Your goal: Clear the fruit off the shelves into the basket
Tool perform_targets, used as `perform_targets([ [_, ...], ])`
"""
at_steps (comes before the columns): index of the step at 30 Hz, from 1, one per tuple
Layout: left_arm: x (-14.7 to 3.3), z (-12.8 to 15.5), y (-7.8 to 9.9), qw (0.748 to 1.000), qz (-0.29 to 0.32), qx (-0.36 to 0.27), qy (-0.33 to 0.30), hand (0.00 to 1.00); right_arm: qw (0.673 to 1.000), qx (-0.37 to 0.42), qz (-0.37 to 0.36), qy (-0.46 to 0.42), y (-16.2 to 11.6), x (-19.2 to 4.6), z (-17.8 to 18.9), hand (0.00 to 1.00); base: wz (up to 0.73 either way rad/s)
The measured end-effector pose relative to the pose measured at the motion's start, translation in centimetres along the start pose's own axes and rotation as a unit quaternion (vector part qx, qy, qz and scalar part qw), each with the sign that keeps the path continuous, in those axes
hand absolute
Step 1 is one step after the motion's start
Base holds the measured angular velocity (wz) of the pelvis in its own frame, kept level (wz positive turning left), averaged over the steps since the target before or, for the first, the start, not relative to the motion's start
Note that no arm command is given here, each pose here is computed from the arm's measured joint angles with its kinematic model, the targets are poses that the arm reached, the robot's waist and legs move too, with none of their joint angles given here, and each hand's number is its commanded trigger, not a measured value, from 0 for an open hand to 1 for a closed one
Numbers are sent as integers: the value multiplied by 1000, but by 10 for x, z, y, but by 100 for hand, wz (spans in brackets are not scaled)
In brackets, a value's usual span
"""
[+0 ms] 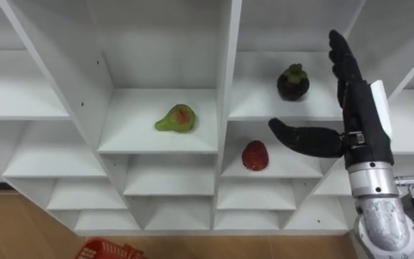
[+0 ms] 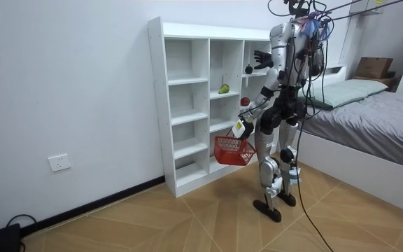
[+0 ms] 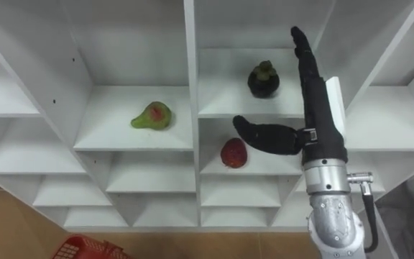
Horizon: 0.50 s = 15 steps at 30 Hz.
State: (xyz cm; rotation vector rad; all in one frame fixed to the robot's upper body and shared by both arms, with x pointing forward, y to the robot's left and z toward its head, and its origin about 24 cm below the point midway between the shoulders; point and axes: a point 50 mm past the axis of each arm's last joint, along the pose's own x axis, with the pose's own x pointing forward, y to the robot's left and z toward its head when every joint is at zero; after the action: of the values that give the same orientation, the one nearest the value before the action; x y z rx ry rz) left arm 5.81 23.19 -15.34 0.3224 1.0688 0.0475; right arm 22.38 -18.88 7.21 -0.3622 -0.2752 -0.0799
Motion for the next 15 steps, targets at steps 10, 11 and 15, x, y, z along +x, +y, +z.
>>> perform_targets([
  [10, 0, -2, 0, 1000, 2, 8, 14, 100, 998, 25, -59, -10, -14, 26, 4, 0, 5],
  [11, -1, -3, 0, 1000, 4, 8, 15, 100, 997, 33, -63, -12, -15, 28, 5, 0, 6],
  [15, -1, -5, 1, 1000, 8, 8, 17, 100, 996, 49, -72, -12, -16, 29, 6, 0, 1],
])
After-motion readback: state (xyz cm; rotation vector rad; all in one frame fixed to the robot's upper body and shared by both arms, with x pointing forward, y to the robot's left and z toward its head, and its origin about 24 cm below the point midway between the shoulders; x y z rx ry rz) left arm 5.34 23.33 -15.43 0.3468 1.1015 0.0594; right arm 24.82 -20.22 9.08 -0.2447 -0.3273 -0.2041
